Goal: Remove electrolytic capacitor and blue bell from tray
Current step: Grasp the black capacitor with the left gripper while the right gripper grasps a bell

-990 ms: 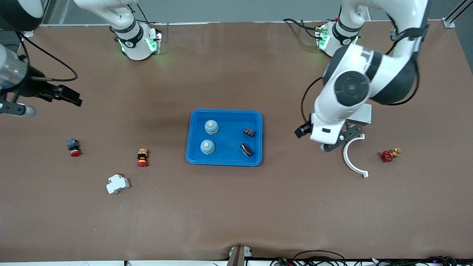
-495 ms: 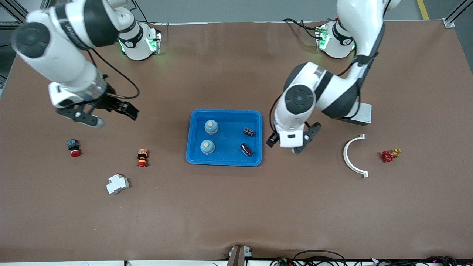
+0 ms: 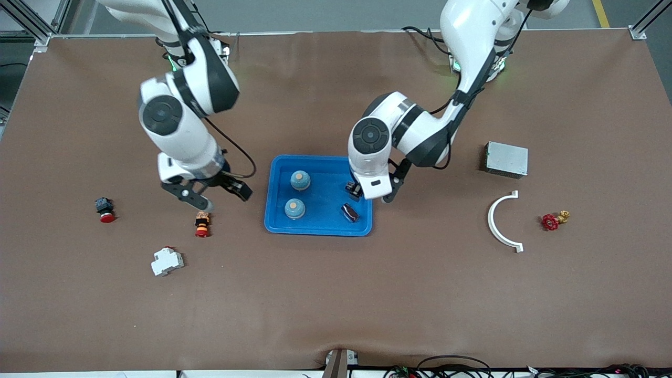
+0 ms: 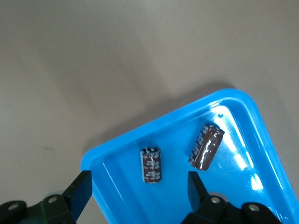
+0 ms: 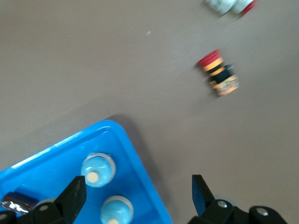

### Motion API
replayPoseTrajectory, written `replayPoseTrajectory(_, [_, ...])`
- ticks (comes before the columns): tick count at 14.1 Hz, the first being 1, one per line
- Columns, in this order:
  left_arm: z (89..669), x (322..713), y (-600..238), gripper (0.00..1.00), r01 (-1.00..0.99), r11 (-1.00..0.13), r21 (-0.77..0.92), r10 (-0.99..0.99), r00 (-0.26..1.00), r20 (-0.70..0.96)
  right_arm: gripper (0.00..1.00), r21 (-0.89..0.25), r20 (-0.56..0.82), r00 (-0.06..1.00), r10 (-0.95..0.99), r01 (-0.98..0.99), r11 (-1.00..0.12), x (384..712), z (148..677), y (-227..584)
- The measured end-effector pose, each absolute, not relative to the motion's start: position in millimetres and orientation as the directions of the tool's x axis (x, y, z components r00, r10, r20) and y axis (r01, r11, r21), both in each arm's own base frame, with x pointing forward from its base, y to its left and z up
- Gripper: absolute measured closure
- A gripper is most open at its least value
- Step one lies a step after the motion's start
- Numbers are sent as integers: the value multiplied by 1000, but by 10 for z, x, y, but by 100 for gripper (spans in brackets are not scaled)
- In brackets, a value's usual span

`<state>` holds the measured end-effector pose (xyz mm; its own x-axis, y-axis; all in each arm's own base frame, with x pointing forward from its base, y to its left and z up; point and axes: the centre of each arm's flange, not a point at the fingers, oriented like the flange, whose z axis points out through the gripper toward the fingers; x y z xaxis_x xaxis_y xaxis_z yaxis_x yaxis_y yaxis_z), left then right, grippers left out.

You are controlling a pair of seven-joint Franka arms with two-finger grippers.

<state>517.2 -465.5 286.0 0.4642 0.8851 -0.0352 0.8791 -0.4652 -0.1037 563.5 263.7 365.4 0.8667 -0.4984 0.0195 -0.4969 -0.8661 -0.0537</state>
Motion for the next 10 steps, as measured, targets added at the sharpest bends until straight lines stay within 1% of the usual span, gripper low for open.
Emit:
replayPoseTrajectory(1, [2739,5147,-4711,15,890,-444,-100,896,443,-36,0,-68,17,862,-507,-505,-860,5644,3465,2748])
replayPoseTrajectory(2, [2623,5134,-4745,16,899,-428,-97,904,426,-37,0,-78,18,858,-514,-511,-856,5654,3305,2828])
replayPoseTrajectory(3, [2508,5124,-4764,22,904,-417,-100,909,415,-37,0,-84,22,854,-519,-516,-853,5654,3169,2902])
replayPoseTrajectory(4, [2392,5103,-4777,32,906,-410,-109,912,409,-34,0,-86,26,850,-526,-522,-849,5648,3051,2972])
replayPoseTrajectory(5, [2289,5076,-4791,35,906,-405,-121,914,404,-31,0,-87,28,848,-529,-525,-847,5638,2943,3040])
replayPoseTrajectory(10, [1989,5008,-4878,36,917,-382,-114,924,381,-35,0,-50,16,854,-520,-519,-853,5572,2451,3355])
